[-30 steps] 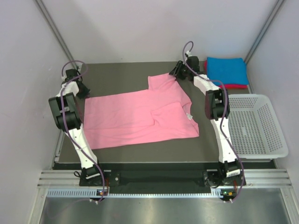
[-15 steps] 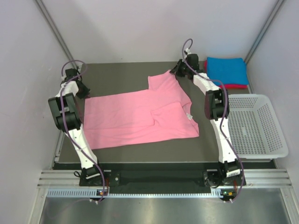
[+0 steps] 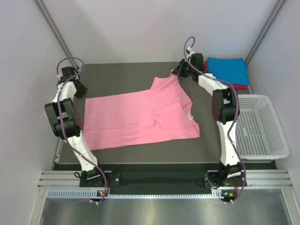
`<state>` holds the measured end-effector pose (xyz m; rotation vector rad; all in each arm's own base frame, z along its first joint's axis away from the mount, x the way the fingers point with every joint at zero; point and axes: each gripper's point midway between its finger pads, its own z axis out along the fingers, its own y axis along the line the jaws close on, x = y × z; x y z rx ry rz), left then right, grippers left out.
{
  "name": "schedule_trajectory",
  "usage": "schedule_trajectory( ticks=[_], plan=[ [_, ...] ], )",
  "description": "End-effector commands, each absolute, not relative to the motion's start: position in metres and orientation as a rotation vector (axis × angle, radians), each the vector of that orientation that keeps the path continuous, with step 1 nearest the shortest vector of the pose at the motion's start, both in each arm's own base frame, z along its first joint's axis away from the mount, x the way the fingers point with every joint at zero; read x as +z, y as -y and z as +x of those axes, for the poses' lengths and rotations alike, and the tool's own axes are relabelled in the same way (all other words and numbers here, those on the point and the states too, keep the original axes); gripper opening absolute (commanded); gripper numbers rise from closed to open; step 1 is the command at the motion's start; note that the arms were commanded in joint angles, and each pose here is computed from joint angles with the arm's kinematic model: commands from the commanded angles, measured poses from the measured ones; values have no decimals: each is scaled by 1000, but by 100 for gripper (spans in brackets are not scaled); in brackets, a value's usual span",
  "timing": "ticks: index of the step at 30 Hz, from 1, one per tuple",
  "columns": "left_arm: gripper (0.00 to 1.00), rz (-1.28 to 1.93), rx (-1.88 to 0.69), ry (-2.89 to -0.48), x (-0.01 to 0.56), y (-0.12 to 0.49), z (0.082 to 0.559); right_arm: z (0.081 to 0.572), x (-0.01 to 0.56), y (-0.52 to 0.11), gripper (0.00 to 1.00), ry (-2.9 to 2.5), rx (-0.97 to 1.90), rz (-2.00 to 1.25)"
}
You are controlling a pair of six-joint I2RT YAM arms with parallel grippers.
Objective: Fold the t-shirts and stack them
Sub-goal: Fold the tshirt
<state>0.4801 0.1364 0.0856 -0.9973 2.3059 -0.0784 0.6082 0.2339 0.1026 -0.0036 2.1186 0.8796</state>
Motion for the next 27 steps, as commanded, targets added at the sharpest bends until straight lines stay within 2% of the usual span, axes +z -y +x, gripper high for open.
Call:
schedule_trajectory(
  ticks=[1,2,3,5,9,27],
  plan=[
    [0,-997,-20,-2269,102,-144,473,608,181,-239,0,-1936,898,-121],
    [0,-991,-16,-2264,102,-146,474,608,180,-240,0,-1937,905,-120],
    [6,-982,-11,-2263,101,-146,475,605,182,-244,0,-1929,924,-135],
    [23,-963,8,-2265,95,-149,477,602,181,-250,0,-1931,947,-140],
    [31,-952,91,-2294,79,-161,476,601,175,-257,0,-1934,961,-159],
    [31,-949,92,-2386,31,-166,495,603,161,-258,0,-1957,947,-172]
  ],
)
